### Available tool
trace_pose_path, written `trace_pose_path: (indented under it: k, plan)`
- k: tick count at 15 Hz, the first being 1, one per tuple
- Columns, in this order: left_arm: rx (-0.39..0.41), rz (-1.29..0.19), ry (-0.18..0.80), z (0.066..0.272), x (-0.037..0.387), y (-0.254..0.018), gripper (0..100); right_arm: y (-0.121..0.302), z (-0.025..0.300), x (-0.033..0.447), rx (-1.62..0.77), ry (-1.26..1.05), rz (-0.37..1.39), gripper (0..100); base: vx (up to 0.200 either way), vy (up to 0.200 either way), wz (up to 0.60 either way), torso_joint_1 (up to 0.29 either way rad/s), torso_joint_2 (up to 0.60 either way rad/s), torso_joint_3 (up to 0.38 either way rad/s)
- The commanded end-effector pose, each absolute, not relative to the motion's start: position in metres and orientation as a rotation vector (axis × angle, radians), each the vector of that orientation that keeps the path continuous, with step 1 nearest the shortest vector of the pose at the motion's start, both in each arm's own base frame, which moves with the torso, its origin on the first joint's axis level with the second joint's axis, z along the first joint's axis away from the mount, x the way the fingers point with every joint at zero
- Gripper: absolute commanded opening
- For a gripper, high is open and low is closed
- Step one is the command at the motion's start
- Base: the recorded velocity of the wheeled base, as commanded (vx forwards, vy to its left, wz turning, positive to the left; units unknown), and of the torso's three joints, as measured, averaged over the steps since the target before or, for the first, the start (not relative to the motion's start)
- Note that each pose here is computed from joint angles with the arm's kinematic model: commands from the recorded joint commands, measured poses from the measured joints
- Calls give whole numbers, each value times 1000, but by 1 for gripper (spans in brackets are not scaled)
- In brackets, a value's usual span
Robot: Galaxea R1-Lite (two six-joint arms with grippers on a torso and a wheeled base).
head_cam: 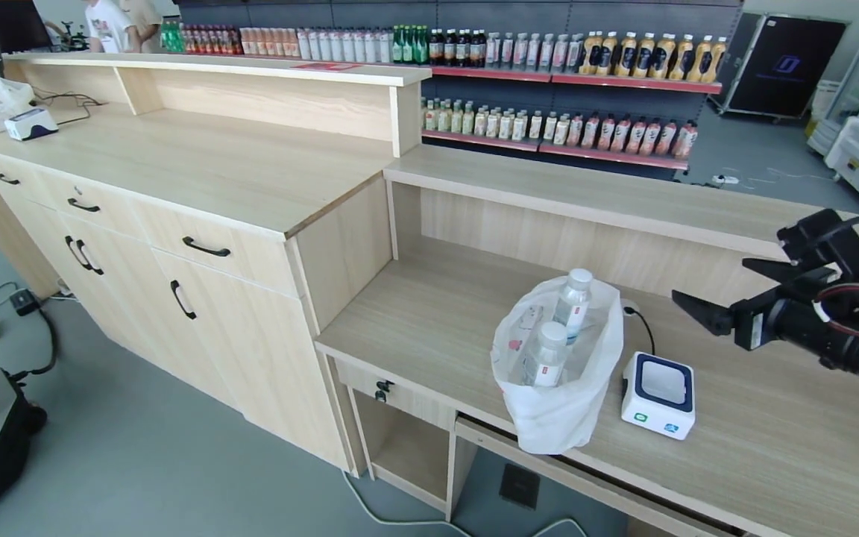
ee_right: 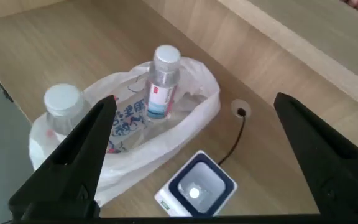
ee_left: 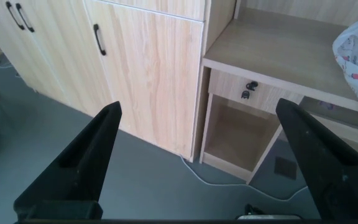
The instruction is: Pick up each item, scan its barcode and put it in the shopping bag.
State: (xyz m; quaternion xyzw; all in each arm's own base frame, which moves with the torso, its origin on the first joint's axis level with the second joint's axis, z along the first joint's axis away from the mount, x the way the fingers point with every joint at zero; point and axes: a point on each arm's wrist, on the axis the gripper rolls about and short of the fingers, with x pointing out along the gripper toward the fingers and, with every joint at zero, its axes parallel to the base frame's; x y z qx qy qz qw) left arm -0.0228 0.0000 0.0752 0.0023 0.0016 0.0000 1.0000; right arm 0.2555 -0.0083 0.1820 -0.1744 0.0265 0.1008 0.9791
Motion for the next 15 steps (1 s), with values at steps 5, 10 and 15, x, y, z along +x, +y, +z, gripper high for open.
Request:
trace_pose_path:
  k: [5, 10, 15]
  plan:
    - [5, 0, 3, 75, -23, 0, 100, -121, 167, 249, -341, 379, -598, 100, 0, 0, -480, 5, 3, -1]
    - [5, 0, 3, 75, -23, 0, 100, -217, 106, 258, -274, 645, -778, 100, 0, 0, 0, 0, 0, 0]
    - [5, 0, 3, 75, -23, 0, 100, -253, 96, 266, -450, 703, -679, 100, 0, 0, 0, 0, 0, 0]
